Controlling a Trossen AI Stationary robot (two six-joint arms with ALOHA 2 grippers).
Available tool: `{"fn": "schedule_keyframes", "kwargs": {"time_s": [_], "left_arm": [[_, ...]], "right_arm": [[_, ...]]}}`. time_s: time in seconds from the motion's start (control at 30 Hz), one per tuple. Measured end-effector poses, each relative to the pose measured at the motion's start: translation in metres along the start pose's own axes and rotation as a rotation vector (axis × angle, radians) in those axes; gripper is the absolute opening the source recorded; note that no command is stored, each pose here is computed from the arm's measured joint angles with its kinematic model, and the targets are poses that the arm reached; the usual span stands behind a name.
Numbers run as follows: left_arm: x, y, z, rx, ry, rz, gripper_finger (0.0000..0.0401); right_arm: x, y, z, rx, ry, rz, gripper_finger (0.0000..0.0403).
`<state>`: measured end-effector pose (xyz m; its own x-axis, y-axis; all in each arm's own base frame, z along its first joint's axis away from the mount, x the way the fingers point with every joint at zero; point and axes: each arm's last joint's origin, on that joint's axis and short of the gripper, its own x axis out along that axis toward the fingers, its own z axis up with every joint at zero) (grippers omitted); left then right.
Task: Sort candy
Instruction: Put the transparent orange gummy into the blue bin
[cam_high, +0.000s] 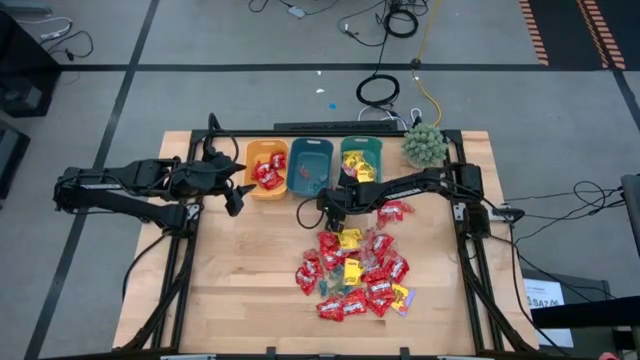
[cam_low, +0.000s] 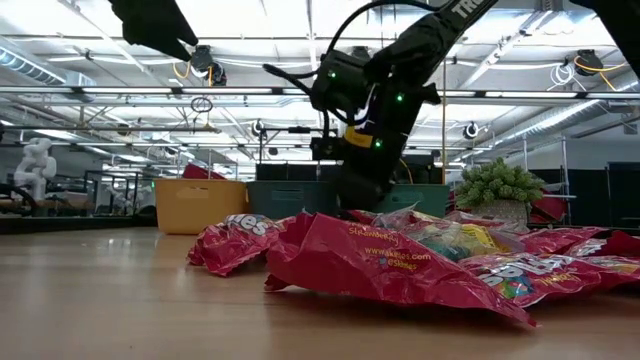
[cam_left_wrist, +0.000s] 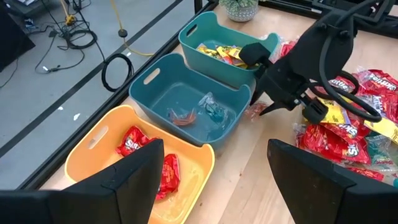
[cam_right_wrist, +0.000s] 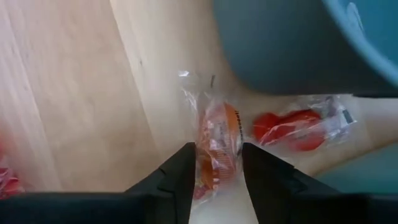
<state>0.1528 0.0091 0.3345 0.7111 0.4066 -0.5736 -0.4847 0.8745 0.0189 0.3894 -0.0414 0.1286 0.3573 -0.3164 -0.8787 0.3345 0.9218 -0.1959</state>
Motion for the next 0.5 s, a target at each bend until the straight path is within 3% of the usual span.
{"fn": "schedule_keyframes", "kwargs": {"time_s": [0.23,0.5], "left_arm": [[0.0,0.0,0.0,0.0,0.0,0.0,0.0297],[0.0,0.0,0.0,0.001,0.0,0.0,0.0297]], "right_arm": [[-0.014,0.006,-0.006,-0.01,0.068,0.029,0.0014],[-0.095,-0.003,0.025,0.047,-0.042,0.017,0.001]]}}
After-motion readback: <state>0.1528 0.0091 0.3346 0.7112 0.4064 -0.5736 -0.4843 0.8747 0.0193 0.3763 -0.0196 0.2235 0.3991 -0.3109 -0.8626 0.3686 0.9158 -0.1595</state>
